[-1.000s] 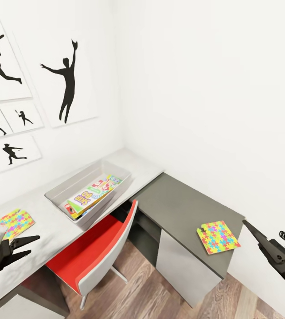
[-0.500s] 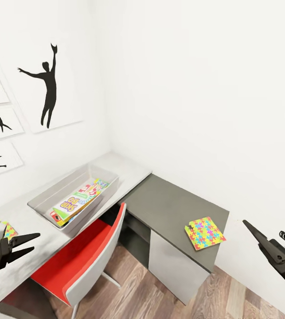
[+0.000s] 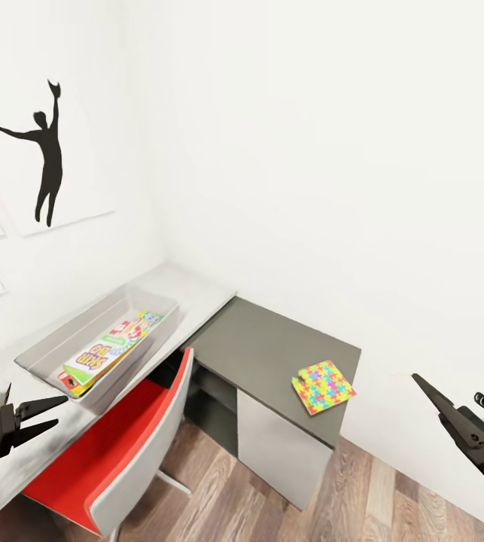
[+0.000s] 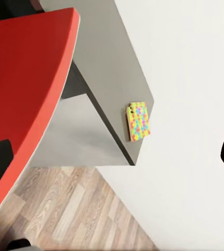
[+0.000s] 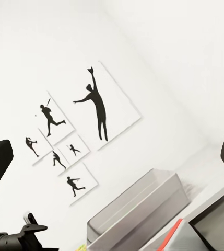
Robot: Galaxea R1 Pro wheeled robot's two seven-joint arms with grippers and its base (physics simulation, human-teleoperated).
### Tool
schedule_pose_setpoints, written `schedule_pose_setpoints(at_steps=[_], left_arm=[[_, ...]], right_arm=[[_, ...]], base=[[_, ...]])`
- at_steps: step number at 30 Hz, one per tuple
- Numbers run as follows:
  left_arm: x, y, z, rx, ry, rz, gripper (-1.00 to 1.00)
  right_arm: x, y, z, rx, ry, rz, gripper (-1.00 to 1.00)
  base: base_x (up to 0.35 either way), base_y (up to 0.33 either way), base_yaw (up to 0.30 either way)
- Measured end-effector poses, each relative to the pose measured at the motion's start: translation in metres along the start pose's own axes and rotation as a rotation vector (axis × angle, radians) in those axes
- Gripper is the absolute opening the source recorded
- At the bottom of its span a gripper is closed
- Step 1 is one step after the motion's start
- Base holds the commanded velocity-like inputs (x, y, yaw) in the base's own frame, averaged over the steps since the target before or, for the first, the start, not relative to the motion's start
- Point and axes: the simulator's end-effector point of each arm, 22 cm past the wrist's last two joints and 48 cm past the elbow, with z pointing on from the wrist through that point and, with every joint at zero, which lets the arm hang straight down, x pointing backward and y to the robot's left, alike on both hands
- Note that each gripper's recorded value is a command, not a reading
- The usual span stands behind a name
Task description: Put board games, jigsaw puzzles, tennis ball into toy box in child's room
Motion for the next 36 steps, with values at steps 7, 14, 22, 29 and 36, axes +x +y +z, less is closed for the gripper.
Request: schedule_pose_setpoints(at_steps=[7,14,22,29,36], left_arm=[[0.0001,-0.0006,-0.0004,0.001,-0.001,0.001,1.00],[0.0002,-0.0009,-0.0006,0.001,-0.001,0.002,1.00],[0.0001,-0.0011,-0.0005,0.002,-0.001,0.002,1.00],[0.0002,-0.0017,-0.0008,0.003,-0.002,0.003,1.00],[0.0001,-0.0045,-0.0019,0.007,-0.004,0.007,1.00]], right_arm=[[-0.0008,0.0015,-0.0001,-0.004,-0.001,-0.002,1.00],[-0.0010,0.0017,-0.0002,-0.004,-0.002,-0.003,1.00],[-0.0007,0.0012,0.0000,-0.002,-0.001,-0.002,1.00],[-0.0012,0.0021,0.0001,-0.004,-0.002,-0.003,1.00],[-0.0035,0.0048,0.0000,-0.010,-0.006,-0.006,1.00]], base=[[-0.171,0.000,-0.043],[-0.031,0.000,-0.006],[-0.003,0.000,-0.001],[0.000,0.000,-0.058],[0.000,0.000,-0.180]])
